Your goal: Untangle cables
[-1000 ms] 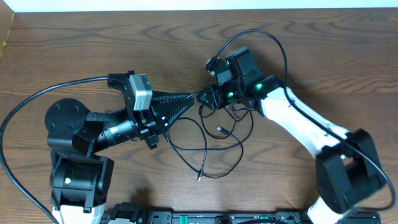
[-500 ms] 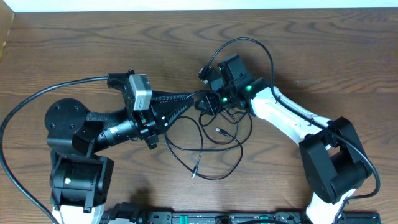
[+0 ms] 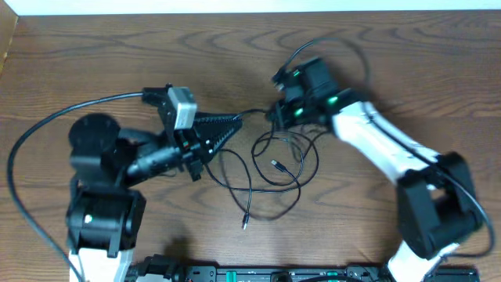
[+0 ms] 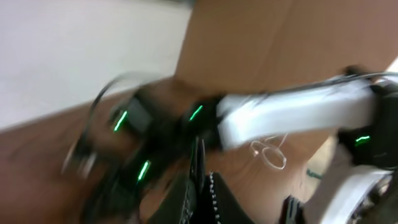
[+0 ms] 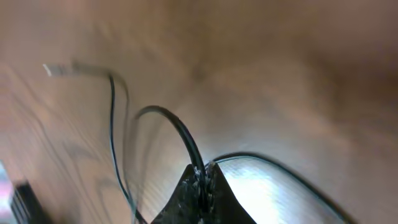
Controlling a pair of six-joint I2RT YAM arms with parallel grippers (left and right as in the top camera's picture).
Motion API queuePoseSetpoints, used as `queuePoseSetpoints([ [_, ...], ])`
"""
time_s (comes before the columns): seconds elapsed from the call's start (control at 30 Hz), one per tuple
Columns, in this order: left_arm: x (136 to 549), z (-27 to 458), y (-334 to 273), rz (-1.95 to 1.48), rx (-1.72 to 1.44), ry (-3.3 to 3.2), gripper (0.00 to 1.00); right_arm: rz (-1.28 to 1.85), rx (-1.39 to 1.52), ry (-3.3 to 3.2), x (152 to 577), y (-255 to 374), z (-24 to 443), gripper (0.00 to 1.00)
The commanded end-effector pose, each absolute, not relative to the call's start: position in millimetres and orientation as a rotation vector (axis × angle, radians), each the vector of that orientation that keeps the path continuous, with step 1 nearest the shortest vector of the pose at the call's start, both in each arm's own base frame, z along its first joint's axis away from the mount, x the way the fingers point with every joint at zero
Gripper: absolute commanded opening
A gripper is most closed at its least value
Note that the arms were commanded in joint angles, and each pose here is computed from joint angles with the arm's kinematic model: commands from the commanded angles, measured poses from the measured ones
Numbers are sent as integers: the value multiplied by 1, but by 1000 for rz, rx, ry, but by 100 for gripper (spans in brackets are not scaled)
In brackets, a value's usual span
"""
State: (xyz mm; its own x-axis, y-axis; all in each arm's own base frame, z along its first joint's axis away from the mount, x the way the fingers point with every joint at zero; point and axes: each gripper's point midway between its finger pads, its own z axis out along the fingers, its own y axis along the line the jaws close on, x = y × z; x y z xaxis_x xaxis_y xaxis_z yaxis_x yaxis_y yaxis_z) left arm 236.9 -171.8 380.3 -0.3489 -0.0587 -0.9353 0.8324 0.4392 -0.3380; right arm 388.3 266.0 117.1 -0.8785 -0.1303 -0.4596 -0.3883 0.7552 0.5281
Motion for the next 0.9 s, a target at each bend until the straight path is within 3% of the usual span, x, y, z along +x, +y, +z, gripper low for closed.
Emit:
queuePoseSetpoints([
  [0.0,263,350,-167,-970,676,1750,8,895,-213,2363,419,226,214,1],
  [0.13,294,315,-163,-914,645,1863,8,854,-118,2287,424,182,266,1],
  [0.43,363,250,-121,-597,412,2085,8,695,131,2186,416,67,331,1],
  [0.87,389,253,26,-454,-116,2068,8,432,528,2150,372,-92,338,1],
])
